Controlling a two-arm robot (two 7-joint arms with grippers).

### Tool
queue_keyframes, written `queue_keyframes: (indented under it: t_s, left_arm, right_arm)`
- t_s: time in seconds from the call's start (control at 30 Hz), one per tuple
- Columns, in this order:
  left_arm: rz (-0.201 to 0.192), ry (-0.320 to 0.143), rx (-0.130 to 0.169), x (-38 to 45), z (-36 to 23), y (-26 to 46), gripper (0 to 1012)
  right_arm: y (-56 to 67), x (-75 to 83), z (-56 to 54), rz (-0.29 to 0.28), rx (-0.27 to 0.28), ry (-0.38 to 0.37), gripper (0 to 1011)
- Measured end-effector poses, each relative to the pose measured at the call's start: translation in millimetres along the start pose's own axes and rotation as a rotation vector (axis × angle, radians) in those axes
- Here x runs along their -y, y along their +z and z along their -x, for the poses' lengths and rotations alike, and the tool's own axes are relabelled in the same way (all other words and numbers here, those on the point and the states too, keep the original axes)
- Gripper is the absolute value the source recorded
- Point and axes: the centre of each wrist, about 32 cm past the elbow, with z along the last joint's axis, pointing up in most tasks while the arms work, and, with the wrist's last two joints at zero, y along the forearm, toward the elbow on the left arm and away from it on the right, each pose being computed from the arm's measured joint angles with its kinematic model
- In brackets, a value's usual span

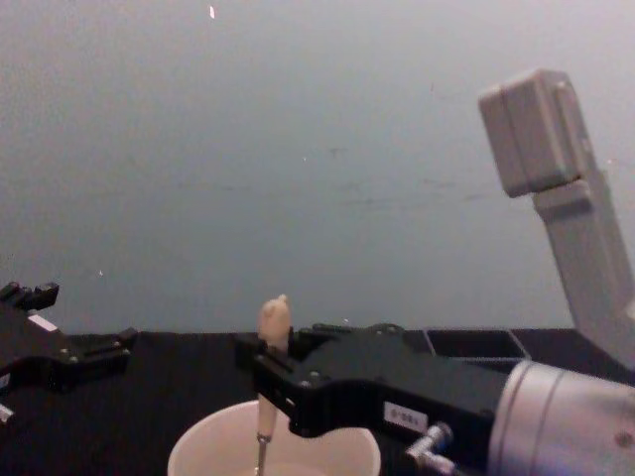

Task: Pick up the stirring spoon with one hand, stir inside the cup, then place it back in its original position.

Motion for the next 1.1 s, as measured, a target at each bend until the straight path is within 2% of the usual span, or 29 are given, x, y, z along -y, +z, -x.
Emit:
queue_keyframes:
  t_s: [0.23, 0.5, 0.83, 1.1]
  left_arm:
    - [0.000, 0.000, 0.000, 0.0, 0.0, 0.0, 1001]
    - [0.000, 0.000, 0.000, 0.0, 0.0, 0.0, 1001]
    - [0.000, 0.000, 0.000, 0.0, 0.0, 0.0, 1001]
    - [0.000, 0.000, 0.000, 0.0, 0.0, 0.0, 1001]
  right_arm:
    - [0.5, -13.5, -2.3, -0.006, 0.010, -0.017, 188]
    - [0.1, -22.0, -7.6, -0.009, 0.018, -0.050, 188]
    - [-0.3, -17.9, -15.1, -0.007, 0.031, -0.084, 188]
    - [2.6, -3.3, -19.9, -0.014, 0.029, -0.092, 188]
